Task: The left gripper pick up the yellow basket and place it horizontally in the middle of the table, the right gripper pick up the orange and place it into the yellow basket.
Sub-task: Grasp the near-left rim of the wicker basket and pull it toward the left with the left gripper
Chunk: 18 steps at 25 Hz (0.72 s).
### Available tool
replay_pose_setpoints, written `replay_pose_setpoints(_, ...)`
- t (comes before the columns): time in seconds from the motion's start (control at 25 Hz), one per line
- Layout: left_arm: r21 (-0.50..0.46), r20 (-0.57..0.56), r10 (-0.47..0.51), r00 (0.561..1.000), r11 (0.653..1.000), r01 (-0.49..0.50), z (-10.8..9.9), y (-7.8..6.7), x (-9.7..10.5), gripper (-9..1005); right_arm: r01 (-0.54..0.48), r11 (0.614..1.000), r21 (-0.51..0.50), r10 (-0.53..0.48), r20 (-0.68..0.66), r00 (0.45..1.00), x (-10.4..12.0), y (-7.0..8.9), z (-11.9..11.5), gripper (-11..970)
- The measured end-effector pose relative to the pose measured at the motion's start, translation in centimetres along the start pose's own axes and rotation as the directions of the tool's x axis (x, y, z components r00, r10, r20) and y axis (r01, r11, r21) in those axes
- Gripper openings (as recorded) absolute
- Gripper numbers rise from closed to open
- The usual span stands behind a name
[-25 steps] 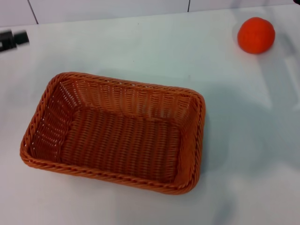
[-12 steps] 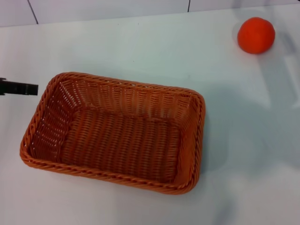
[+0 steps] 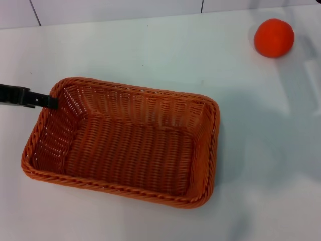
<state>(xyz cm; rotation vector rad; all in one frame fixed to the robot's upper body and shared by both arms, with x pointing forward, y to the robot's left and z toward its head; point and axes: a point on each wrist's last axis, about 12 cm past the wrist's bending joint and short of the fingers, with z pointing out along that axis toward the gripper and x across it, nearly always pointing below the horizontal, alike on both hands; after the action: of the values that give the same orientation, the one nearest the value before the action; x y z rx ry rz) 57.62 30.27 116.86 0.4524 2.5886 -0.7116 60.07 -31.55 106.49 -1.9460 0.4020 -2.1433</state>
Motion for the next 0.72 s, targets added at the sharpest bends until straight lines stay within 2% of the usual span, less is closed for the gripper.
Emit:
replay_pose_setpoints(0.2,-0.015,-0.046,0.003,0.999,1.000,-0.004,1.1,-0.4,0.0,714,0.003,1.000,-0.007,-0.003,0.007,1.000,0.1,0.1,0.2,926)
replay_pose_setpoints(0.24,-0.040,-0.073,0.000,0.997,0.999,-0.003,1.9,-0.4,0.1,710,0.003,1.000,-0.007,-0.003,0.008,1.000,0.1,0.1,0.2,926)
replay_pose_setpoints(0.4,-0.082,-0.096,-0.007,0.995,0.997,-0.001,2.7,-0.3,0.1,696,0.004,1.000,-0.006,-0.004,0.008,1.000,0.1,0.1,0.3,926)
replay_pose_setpoints(0.64,-0.091,-0.116,-0.001,0.993,0.996,-0.010,3.2,-0.5,0.2,674,0.004,1.000,-0.010,-0.004,0.008,1.000,0.1,0.2,0.2,925)
replay_pose_setpoints(0.72,-0.091,-0.114,0.001,0.993,0.996,-0.011,3.2,-0.6,0.2,606,0.004,1.000,-0.013,-0.004,0.009,1.000,0.1,0.3,0.1,925)
